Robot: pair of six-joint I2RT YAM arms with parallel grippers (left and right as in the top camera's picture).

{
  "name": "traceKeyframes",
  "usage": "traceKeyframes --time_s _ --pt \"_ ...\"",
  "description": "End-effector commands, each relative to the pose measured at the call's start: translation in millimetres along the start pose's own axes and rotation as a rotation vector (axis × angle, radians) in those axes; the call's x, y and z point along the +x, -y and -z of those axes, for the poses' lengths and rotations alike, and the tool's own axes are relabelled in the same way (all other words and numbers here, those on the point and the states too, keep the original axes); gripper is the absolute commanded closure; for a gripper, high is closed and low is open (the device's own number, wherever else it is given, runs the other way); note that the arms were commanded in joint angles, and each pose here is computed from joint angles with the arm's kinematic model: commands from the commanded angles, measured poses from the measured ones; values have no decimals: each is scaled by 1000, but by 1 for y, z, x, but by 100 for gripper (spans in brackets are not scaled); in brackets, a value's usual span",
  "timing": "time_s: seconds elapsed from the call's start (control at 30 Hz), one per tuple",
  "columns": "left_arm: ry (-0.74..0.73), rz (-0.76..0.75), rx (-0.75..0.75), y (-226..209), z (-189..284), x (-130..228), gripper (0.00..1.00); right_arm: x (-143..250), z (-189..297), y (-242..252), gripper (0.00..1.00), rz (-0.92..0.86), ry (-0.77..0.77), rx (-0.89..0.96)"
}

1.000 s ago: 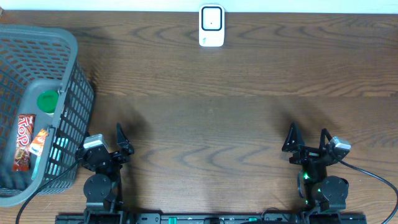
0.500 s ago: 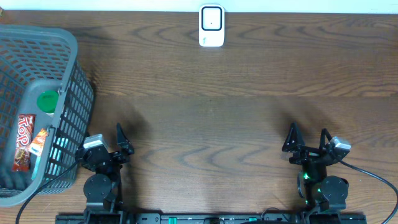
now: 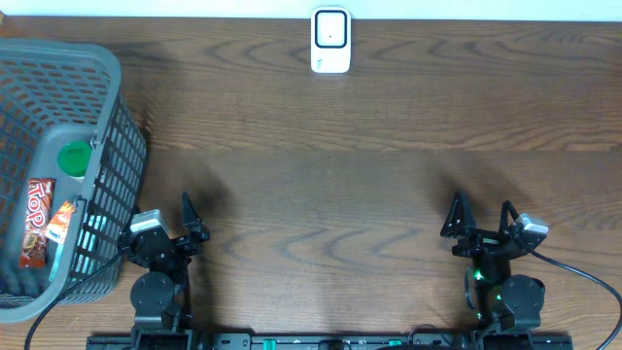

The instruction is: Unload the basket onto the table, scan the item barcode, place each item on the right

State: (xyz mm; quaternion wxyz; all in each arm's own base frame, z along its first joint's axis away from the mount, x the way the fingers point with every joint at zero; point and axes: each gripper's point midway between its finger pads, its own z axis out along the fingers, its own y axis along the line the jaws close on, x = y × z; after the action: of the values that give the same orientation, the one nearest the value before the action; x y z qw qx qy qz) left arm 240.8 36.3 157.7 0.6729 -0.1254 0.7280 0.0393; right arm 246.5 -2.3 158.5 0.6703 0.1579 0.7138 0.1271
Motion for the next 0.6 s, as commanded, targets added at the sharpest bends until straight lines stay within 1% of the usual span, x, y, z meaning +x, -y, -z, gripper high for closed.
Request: traceKeyframes --time_s 0.0,0.13,0.3,0.47,0.57 --pt "-48 -12 50 8 -1 17 14 1 0 1 1 -1 -2 7" --pt "-56 -8 191 33 3 14 14 1 0 1 1 -1 -3 7" --pt "-35 -2 296 51 10 -4 14 1 0 1 1 -1 -3 7" --pt "-46 -2 360 63 19 -26 14 1 0 1 1 -1 -3 7" --pt "-74 -4 362 67 22 -47 14 1 0 1 1 -1 -3 7"
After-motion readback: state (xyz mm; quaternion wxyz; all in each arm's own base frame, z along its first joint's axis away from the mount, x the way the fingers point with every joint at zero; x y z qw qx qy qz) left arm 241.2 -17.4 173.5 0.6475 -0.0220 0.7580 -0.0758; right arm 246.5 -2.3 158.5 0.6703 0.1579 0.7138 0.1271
